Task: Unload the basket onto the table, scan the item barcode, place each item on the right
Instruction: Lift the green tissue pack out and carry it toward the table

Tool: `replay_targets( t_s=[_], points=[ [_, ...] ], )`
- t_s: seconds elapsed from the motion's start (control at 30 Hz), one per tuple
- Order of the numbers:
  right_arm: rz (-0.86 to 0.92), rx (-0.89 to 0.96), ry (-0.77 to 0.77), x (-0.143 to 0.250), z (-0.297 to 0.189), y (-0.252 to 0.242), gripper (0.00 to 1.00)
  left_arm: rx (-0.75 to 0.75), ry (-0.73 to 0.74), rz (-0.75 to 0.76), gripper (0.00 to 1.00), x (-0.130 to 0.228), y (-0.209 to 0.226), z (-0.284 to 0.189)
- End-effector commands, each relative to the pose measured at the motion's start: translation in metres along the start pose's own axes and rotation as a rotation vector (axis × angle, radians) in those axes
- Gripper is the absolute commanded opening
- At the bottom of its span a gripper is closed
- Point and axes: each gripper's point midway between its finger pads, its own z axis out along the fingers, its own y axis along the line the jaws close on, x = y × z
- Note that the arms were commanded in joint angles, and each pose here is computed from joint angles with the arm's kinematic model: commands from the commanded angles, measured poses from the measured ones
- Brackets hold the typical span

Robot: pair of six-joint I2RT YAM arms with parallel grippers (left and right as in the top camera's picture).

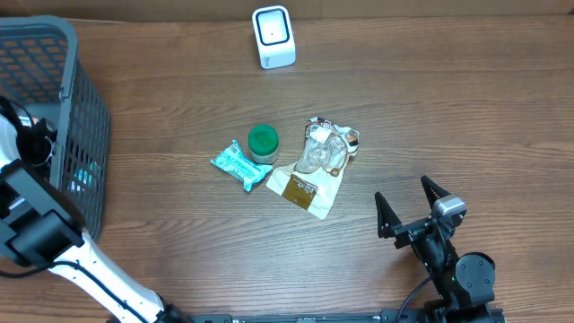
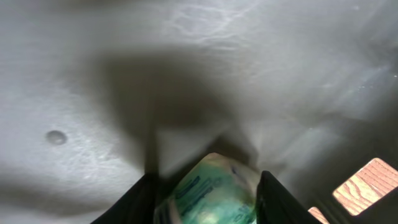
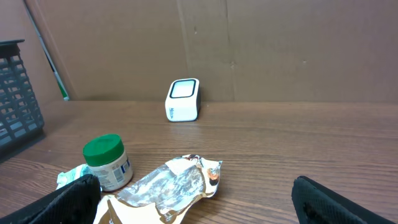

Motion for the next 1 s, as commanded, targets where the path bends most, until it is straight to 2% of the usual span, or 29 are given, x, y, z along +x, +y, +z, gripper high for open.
replay_targets(
  t_s=[0.0, 0.03, 0.07, 0.1, 0.33, 0.5, 0.8, 0.97],
  points=[
    [0.005, -0.01, 0.0, 0.003, 0.0, 0.002, 1.0, -0.016, 0.046, 0.043, 0.31, 0.005, -0.009, 0.017],
    [0.005, -0.01, 0.0, 0.003, 0.0, 0.002, 1.0, -0.017, 0.048, 0.05, 0.26, 0.005, -0.011, 0.018],
    [0.005, -0.01, 0.0, 0.003, 0.0, 0.002, 1.0, -0.018, 0.051, 0.061, 0.12, 0.006, -0.016, 0.019],
    [0.005, -0.01, 0.0, 0.003, 0.0, 0.002, 1.0, -0.019, 0.052, 0.064, 0.04, 0.007, -0.019, 0.019],
    [0.005, -0.01, 0.0, 0.003, 0.0, 0.002, 1.0, -0.022, 0.048, 0.029, 0.04, 0.006, -0.016, 0.016],
    [0.006, -0.01, 0.0, 0.003, 0.0, 0.002, 1.0, -0.021, -0.013, -0.028, 0.04, -0.001, -0.011, -0.007],
    [0.005, -0.01, 0.0, 0.003, 0.0, 0.002, 1.0, -0.161, -0.301, -0.056, 0.04, -0.013, 0.006, -0.113],
    [0.005, -0.01, 0.0, 0.003, 0.0, 0.002, 1.0, -0.124, -0.468, -0.107, 0.04, -0.011, -0.001, -0.169]
  ],
)
